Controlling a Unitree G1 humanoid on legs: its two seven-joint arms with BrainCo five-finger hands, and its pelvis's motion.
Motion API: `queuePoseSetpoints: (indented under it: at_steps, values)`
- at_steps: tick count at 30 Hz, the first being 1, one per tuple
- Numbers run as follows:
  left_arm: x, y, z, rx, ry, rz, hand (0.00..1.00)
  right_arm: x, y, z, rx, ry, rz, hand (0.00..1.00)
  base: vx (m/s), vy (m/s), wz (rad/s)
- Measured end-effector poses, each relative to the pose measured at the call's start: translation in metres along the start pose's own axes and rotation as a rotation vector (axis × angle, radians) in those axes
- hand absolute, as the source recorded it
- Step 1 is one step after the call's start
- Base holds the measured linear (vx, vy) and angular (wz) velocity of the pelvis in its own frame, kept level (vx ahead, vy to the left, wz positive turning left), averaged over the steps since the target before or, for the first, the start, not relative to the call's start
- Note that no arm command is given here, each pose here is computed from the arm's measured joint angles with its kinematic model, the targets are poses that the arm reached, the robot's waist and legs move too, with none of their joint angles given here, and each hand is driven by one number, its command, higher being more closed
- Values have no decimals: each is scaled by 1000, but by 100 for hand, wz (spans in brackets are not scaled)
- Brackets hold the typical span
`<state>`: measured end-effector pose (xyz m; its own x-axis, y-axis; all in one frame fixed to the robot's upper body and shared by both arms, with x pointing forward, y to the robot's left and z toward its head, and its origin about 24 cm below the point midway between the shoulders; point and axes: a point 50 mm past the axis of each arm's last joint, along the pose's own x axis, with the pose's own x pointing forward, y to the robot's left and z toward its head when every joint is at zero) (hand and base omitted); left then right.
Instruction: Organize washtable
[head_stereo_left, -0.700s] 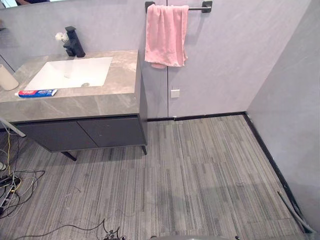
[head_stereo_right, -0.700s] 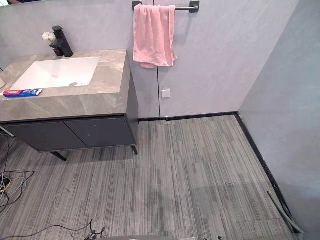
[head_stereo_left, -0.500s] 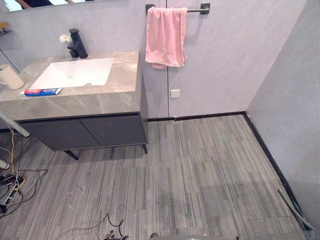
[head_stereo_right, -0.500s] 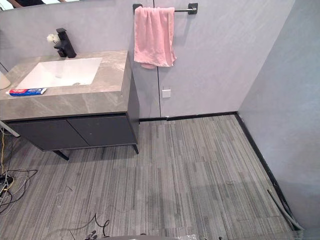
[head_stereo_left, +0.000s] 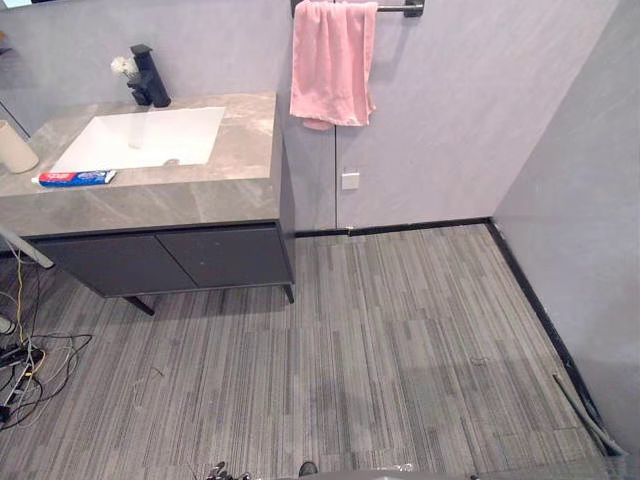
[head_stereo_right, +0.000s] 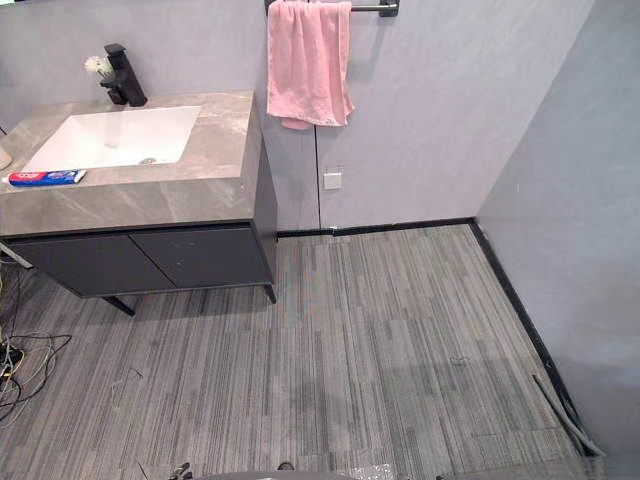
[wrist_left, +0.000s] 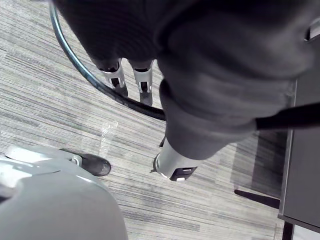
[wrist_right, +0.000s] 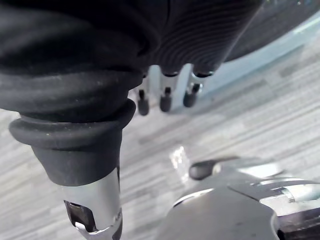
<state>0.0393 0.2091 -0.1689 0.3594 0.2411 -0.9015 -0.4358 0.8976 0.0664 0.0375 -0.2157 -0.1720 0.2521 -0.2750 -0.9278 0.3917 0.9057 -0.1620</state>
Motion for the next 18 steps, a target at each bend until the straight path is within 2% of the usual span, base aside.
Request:
queuePoseSetpoints:
  at_steps: [9,18]
  values:
    - [0,1,2,6,-4,1,0,0,2,3,2,-6,6,0,28,-20,1]
    - [0,2,1,7,-1,2,0,1,3,5,4,-11,8,0,-95,-17,6]
